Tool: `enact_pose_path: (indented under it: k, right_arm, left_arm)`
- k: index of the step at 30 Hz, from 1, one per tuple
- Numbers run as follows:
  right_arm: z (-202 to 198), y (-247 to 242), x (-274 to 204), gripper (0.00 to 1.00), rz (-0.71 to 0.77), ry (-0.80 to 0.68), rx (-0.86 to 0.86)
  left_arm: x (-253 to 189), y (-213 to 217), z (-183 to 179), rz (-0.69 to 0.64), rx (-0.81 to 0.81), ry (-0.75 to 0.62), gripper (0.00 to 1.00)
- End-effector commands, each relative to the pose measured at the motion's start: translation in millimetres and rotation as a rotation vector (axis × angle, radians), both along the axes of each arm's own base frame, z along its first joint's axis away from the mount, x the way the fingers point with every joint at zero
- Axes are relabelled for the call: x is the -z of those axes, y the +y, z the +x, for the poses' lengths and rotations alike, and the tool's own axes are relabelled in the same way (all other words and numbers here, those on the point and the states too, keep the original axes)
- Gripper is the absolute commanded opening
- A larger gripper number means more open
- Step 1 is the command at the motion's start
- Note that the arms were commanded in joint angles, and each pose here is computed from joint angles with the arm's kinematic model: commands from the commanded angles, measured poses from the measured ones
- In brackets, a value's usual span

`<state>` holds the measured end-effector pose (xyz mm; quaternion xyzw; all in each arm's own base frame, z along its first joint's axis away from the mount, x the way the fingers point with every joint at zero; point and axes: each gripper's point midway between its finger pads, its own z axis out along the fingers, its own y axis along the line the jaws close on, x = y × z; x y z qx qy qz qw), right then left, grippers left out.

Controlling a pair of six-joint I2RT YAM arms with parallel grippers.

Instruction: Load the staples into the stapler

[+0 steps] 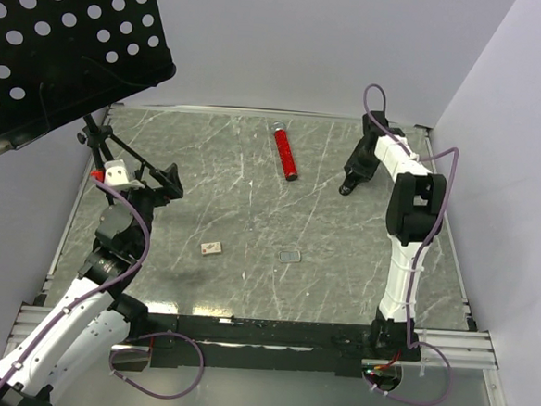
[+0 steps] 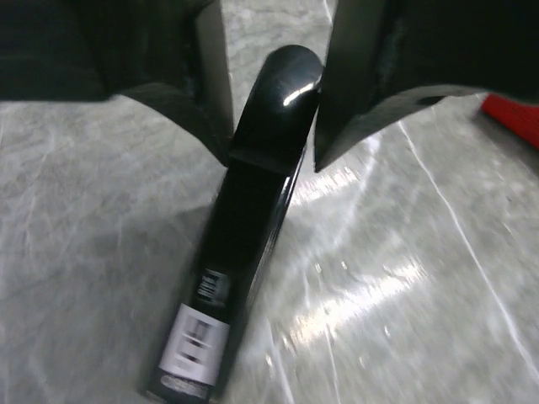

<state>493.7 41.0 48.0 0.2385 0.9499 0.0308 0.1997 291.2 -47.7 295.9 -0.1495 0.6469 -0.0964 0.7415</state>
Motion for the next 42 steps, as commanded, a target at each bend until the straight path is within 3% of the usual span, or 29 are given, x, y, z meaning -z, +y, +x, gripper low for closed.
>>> enact_pose_path:
  k: [1, 10, 13, 21, 26, 33, 42]
  right_arm:
    - [-28, 5, -11, 0.43, -0.022, 0.039, -0.079]
    - [-78, 41, -25, 0.06, -0.094, -0.004, -0.401]
    - [-90, 58, -41, 0.0, -0.121, -0.074, -0.518]
    - [-137, 132, -94, 0.0, -0.109, -0.294, -0.91]
    - [-199, 202, -105, 0.0, -0.035, -0.387, -1.213]
    - [-283, 273, -76, 0.0, 0.058, -0.385, -1.541]
    - [-315, 300, -20, 0.0, 0.001, -0.314, -1.72]
  left_arm:
    - [-20, -2, -3, -0.04, 0.017, -0.065, 1.0]
    - [-18, -3, -2, -0.037, 0.027, -0.061, 0.99]
    - [-16, -6, -1, -0.03, 0.04, -0.057, 0.99]
    - [-12, -25, 1, 0.023, 0.137, -0.045, 0.99]
    - [-4, -42, 1, 0.05, 0.23, 0.014, 0.99]
    - [-20, -49, -20, 0.131, 0.324, 0.025, 0.99]
    - [-16, -51, -59, 0.335, 0.455, 0.054, 0.99]
